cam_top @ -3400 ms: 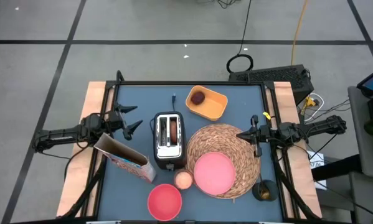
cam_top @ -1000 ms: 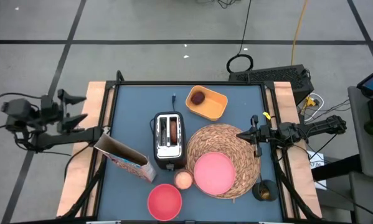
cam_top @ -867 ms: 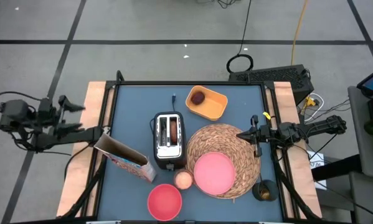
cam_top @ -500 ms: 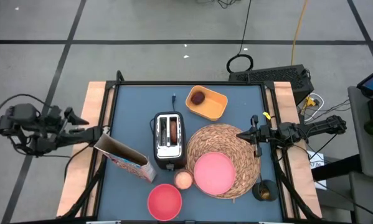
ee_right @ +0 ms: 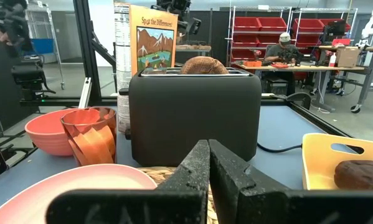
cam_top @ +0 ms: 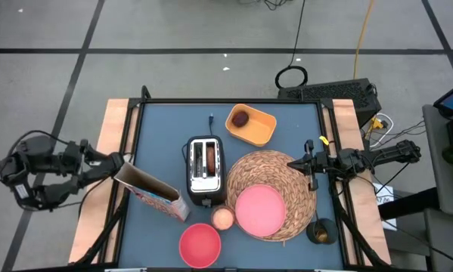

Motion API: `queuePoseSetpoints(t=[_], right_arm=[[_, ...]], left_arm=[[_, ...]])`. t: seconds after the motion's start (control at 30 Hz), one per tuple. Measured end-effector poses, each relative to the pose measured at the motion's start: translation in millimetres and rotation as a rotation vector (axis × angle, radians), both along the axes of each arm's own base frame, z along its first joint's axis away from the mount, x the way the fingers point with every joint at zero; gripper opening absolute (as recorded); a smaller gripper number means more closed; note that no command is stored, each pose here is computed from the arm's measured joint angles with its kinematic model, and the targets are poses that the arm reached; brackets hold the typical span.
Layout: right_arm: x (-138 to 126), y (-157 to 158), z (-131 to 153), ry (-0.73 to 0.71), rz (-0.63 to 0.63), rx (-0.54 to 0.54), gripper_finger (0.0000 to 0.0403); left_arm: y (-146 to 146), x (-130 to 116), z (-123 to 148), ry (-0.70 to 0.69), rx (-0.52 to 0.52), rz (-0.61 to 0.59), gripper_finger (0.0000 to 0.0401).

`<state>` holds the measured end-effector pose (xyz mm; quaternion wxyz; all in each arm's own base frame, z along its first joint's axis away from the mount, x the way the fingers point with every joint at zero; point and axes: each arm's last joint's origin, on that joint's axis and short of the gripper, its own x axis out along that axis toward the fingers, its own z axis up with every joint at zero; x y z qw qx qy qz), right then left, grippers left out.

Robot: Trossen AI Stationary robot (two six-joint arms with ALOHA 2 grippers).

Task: Arrange a breakfast setting
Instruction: Pour the cereal into the orange bowl

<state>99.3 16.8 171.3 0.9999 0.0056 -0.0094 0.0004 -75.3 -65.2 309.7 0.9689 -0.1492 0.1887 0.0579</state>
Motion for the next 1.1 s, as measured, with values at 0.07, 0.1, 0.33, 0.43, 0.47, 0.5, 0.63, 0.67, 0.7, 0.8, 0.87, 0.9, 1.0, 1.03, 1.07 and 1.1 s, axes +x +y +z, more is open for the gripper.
queuePoseSetpoints(t=[0.07, 0.1, 0.33, 0.43, 0.47, 0.5, 0.63, 0.67, 0.7, 0.8, 0.87, 0.9, 1.0, 1.03, 1.07, 1.1], right_arm=[[0, 0, 0, 0.0, 0.0, 0.0, 0.0], [0, 0, 0, 0.0, 0.0, 0.0, 0.0], [0, 0, 0, 0.0, 0.0, 0.0, 0.0], [0, 0, 0, 0.0, 0.0, 0.0, 0.0], [0, 0, 0, 0.0, 0.0, 0.0, 0.0], [0, 0, 0, 0.0, 0.0, 0.0, 0.0], [0, 0, 0, 0.0, 0.0, 0.0, 0.0], [0, 0, 0, 0.0, 0.0, 0.0, 0.0], [0, 0, 0, 0.0, 0.001, 0.0, 0.0], [0, 0, 0, 0.0, 0.0, 0.0, 0.0], [0, 0, 0, 0.0, 0.0, 0.0, 0.0], [0, 0, 0, 0.0, 0.0, 0.0, 0.0], [0, 0, 0, 0.0, 0.0, 0.0, 0.0], [0, 0, 0, 0.0, 0.0, 0.0, 0.0], [0, 0, 0, 0.0, 0.0, 0.0, 0.0], [0, 0, 0, 0.0, 0.0, 0.0, 0.0]], left_arm=[[-6, 4, -1, 0.0, 0.016, -0.006, 0.0363], [-9, 5, -1, 0.0, 0.021, -0.009, 0.0363], [-23, 19, -2, -0.012, 0.095, -0.003, 0.0363], [-26, 24, -2, -0.009, 0.129, 0.028, 0.0363], [-27, 25, -2, -0.008, 0.136, 0.038, 0.0363], [-27, 26, -2, -0.008, 0.137, 0.045, 0.0363], [-28, 32, -3, -0.037, 0.099, -0.008, 0.0363], [-28, 33, -4, -0.044, 0.087, -0.024, 0.0363], [-28, 35, -5, -0.047, 0.077, -0.033, 0.0363], [-25, 38, -8, -0.037, 0.06, -0.03, 0.0363], [-22, 41, -11, -0.026, 0.057, -0.032, 0.0363], [-20, 43, -13, -0.02, 0.053, -0.035, 0.0363], [-15, 48, -19, -0.012, 0.024, -0.055, 0.0363], [-13, 49, -21, -0.013, 0.015, -0.07, 0.0363], [-12, 51, -23, -0.014, 0.007, -0.086, 0.0363], [-10, 52, -25, -0.013, 0.004, -0.096, 0.0363]])
